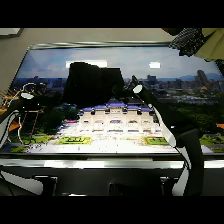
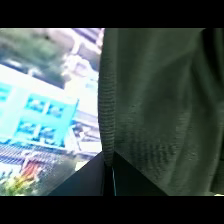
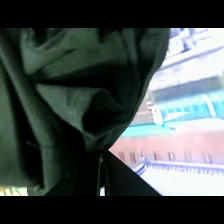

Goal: Fold the clothes and pants, and hang the long-sleeved shirts on hangers.

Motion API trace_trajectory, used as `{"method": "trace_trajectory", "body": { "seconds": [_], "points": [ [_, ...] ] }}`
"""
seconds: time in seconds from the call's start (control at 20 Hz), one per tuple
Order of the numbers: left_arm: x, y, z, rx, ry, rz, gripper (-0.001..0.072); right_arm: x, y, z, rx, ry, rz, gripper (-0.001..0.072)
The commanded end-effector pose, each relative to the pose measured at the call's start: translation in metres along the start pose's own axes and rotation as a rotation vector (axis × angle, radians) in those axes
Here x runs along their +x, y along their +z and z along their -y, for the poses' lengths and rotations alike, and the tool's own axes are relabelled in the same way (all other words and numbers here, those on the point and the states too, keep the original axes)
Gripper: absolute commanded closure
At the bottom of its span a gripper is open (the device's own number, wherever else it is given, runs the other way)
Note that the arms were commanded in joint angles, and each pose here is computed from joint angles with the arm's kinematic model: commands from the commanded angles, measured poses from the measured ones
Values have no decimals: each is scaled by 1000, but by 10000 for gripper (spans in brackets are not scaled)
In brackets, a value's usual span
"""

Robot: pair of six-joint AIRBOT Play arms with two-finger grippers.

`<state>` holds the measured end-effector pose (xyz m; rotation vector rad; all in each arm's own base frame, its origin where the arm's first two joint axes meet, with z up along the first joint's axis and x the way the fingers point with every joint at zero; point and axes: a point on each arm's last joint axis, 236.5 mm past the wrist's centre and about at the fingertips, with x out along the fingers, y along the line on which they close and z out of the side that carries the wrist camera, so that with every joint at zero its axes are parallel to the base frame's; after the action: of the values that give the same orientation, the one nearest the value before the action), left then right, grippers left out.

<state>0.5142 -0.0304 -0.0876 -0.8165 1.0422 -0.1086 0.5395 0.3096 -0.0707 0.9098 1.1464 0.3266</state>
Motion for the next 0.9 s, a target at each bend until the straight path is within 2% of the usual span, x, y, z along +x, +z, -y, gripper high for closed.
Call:
{"method": "trace_trajectory", "body": {
  "seconds": [0.0,0.2,0.45,0.6,0.85],
  "points": [
    [-19,13,13,22,-16,45,676,-25,-1,-2,-115,-80,-7,666],
    [-73,38,58,93,-68,161,676,-110,30,-8,-311,-310,131,666],
    [-186,52,147,239,-178,377,676,-283,74,-77,-571,-445,493,666],
    [-271,39,201,348,-255,528,676,-395,74,-112,-625,-470,723,666],
    [-420,-15,272,516,-381,830,676,-548,19,-138,-625,-405,945,665]
  ]
}}
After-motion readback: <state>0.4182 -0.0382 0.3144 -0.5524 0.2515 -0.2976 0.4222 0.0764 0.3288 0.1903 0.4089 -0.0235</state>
